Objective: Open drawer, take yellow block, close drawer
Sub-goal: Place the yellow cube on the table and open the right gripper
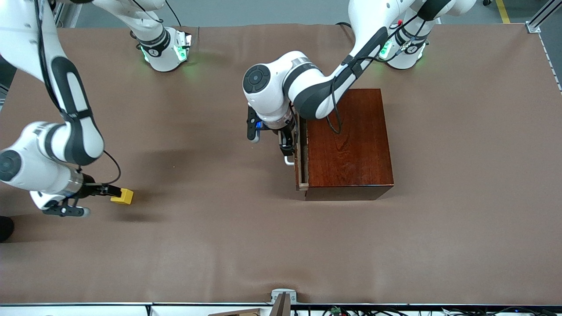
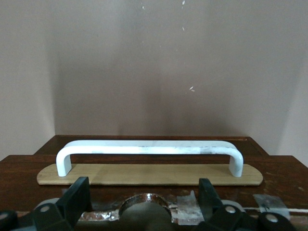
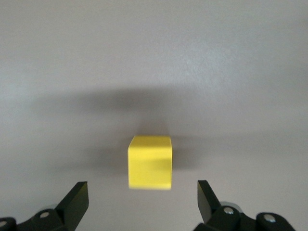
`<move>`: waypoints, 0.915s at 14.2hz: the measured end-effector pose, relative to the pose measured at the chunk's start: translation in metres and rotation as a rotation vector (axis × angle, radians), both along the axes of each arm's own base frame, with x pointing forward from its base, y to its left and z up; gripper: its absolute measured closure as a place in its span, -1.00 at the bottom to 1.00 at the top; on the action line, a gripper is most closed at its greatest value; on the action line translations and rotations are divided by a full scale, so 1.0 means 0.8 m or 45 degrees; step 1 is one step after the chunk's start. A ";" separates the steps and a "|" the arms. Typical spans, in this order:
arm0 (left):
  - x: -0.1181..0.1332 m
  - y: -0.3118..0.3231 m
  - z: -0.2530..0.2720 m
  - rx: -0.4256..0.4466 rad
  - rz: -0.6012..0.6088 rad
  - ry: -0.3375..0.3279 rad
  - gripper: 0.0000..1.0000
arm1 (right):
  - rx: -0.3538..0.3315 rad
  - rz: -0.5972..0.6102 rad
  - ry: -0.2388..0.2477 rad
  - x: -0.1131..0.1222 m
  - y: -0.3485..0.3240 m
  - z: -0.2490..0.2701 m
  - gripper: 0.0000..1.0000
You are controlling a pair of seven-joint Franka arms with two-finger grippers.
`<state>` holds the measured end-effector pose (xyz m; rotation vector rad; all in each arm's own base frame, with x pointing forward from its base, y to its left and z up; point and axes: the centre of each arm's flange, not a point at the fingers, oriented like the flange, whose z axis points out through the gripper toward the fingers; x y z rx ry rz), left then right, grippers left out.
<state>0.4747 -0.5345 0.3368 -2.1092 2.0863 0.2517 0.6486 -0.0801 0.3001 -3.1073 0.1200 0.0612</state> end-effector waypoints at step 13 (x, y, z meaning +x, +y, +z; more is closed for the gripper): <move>0.012 0.026 -0.008 0.082 0.080 0.032 -1.00 | 0.052 0.046 -0.023 -0.128 0.028 0.339 -1.00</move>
